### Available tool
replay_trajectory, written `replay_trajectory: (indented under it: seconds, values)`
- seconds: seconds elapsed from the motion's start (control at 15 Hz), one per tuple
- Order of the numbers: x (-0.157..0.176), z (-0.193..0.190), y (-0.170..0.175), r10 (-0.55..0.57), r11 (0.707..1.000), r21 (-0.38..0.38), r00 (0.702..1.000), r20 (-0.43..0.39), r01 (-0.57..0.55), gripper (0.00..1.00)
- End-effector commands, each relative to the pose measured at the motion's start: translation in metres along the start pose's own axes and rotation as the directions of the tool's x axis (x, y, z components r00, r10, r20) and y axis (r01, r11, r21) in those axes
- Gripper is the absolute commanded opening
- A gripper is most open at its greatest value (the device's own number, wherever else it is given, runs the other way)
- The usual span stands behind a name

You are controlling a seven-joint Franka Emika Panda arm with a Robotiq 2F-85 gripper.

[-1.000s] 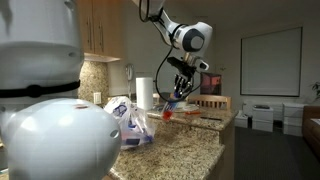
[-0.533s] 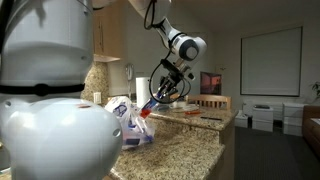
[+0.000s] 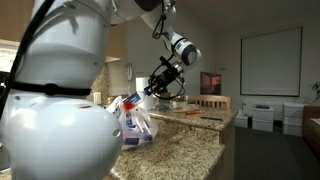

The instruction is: Put the plastic bottles into the plastic bag

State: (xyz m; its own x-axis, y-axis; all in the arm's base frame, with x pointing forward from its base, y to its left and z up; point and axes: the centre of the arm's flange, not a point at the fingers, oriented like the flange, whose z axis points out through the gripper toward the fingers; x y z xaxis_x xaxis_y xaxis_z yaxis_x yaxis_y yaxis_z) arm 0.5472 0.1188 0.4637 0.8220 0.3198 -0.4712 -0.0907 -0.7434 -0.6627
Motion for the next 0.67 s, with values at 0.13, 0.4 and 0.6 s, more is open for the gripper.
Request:
replay_trajectory:
  seconds: [0.13, 0.4, 0.6]
  values:
    - [0.054, 0.033, -0.016, 0.035, 0.999, -0.007, 0.995, 0.098, -0.034, 0.13]
    - [0.088, 0.063, -0.025, 0.085, 0.995, -0.043, 0.996, -0.009, -0.085, 0.13]
    - [0.106, 0.084, -0.040, 0.108, 0.992, -0.050, 0.989, -0.096, -0.113, 0.13]
